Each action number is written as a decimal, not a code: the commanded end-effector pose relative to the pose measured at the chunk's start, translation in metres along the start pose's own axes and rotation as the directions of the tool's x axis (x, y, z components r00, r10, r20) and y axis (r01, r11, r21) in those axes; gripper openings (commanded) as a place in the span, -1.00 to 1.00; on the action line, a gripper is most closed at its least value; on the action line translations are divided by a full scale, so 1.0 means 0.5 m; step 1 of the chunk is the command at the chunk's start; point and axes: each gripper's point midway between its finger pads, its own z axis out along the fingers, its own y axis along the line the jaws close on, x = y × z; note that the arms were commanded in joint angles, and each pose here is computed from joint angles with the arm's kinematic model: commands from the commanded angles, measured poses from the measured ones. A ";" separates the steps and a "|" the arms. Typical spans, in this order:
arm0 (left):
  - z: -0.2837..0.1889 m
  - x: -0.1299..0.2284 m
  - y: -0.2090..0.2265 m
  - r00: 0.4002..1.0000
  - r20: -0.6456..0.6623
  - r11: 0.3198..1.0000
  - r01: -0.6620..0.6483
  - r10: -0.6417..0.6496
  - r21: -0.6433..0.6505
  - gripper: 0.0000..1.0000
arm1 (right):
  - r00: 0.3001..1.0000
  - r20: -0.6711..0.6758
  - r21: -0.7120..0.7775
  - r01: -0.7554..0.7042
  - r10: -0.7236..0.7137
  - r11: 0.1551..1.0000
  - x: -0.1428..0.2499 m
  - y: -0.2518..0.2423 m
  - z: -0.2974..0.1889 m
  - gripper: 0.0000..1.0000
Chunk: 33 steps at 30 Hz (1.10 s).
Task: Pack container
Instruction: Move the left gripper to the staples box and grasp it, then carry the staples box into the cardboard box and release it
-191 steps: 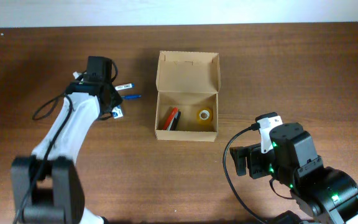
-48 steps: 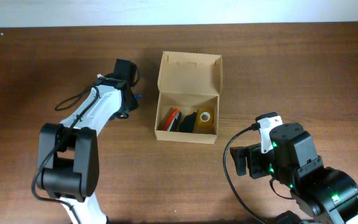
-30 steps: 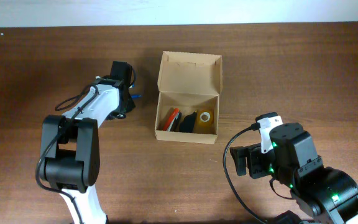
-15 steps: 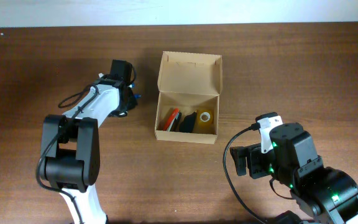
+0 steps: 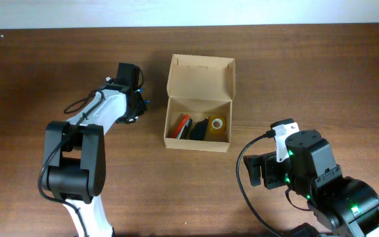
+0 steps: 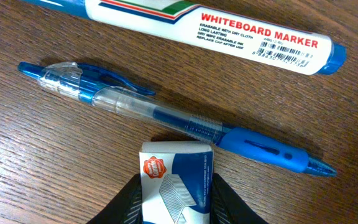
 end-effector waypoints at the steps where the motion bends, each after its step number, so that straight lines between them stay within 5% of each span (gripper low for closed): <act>1: -0.020 0.012 -0.015 1.000 -0.005 0.999 -0.029 0.029 0.033 -0.39 | 1.000 0.004 0.005 0.001 -0.001 1.000 0.001 -0.001 -0.001 0.98; 8: -0.299 -0.004 -0.131 0.964 0.247 0.963 -0.157 0.101 0.219 -0.39 | 1.000 0.005 0.005 0.001 -0.001 1.000 0.001 -0.001 -0.001 0.98; 14: -0.430 0.129 -0.302 0.873 0.364 0.832 -0.446 0.324 0.331 -0.38 | 1.000 0.005 0.005 0.001 -0.001 1.000 0.001 -0.001 -0.001 0.99; 24: -0.366 0.282 -0.427 0.718 0.378 0.651 -0.693 0.584 0.311 -0.37 | 1.000 0.005 0.005 0.001 -0.001 1.000 0.001 -0.001 -0.001 0.98; 28: -0.339 0.316 -0.432 0.712 0.329 0.627 -0.702 0.620 0.337 -0.37 | 1.000 0.005 0.005 0.001 -0.001 1.000 0.001 -0.001 -0.001 0.98; 33: -0.327 0.322 -0.427 0.783 0.271 0.694 -0.622 0.560 0.362 -0.37 | 1.000 0.005 0.005 0.001 -0.001 1.000 0.001 -0.001 -0.001 0.98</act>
